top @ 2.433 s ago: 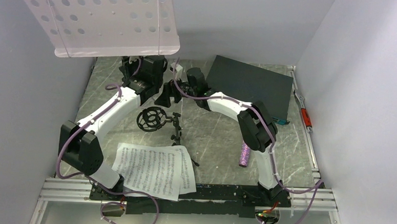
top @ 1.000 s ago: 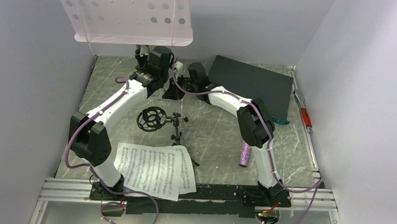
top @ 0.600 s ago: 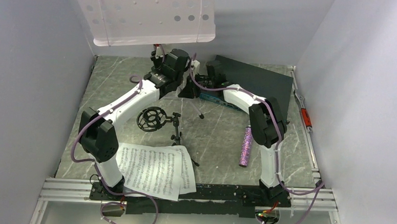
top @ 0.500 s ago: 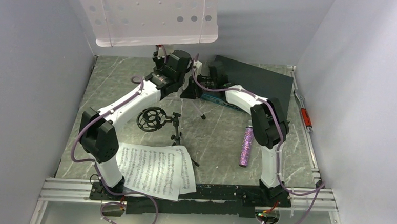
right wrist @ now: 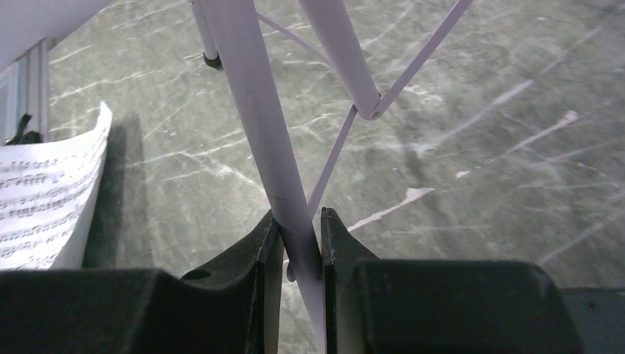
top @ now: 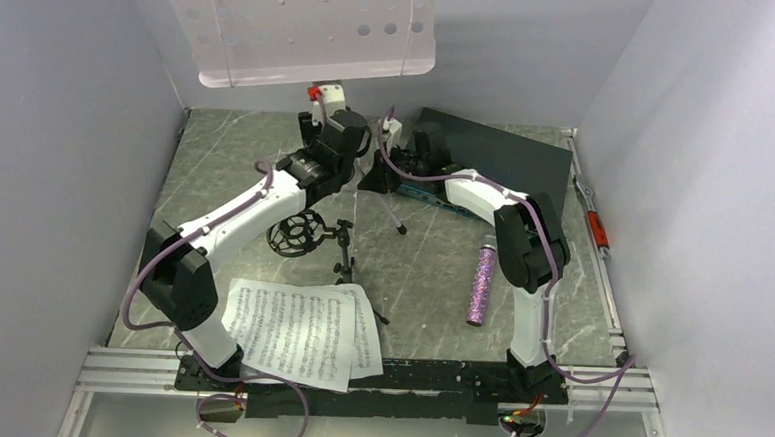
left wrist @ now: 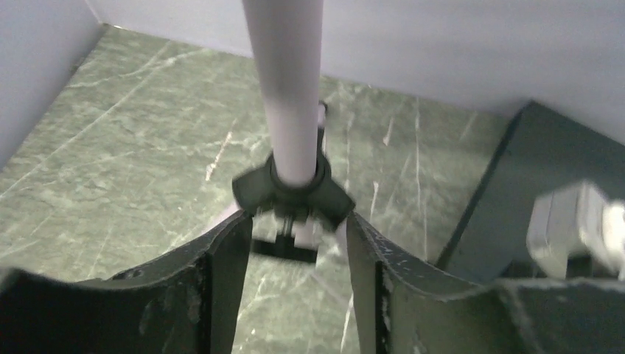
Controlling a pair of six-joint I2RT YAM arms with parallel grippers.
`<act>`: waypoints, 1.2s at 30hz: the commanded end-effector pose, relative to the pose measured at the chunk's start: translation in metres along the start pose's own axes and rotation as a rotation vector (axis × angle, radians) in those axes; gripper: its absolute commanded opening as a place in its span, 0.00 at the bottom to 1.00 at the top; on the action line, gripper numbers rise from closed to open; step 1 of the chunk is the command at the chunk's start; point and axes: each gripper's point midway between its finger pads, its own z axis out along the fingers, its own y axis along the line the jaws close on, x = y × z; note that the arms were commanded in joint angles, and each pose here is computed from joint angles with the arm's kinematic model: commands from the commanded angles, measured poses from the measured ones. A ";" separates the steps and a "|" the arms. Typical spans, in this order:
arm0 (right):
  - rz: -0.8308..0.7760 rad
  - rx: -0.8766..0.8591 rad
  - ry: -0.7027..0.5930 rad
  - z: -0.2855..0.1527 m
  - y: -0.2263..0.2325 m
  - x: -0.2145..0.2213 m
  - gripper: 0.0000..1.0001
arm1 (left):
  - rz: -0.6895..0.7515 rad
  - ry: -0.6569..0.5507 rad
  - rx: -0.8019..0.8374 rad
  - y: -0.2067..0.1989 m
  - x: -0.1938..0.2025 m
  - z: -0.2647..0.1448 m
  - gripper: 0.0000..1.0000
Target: Set up the instrument practice props
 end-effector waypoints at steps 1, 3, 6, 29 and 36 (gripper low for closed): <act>0.203 0.302 0.126 -0.033 -0.064 0.054 0.00 | 0.060 0.120 0.149 -0.016 0.023 -0.023 0.62; 0.204 0.310 0.126 -0.034 -0.063 0.055 0.00 | 0.067 0.141 0.195 -0.022 0.023 -0.028 0.70; 0.210 0.321 0.132 -0.036 -0.063 0.057 0.00 | 0.081 0.165 0.299 -0.035 0.022 -0.037 0.79; 0.205 0.327 0.255 -0.069 -0.036 0.092 0.00 | 0.013 0.151 0.745 -0.050 -0.020 -0.122 0.94; 0.225 0.367 0.329 -0.083 -0.032 0.110 0.00 | -0.009 0.133 0.789 -0.042 -0.032 -0.139 0.94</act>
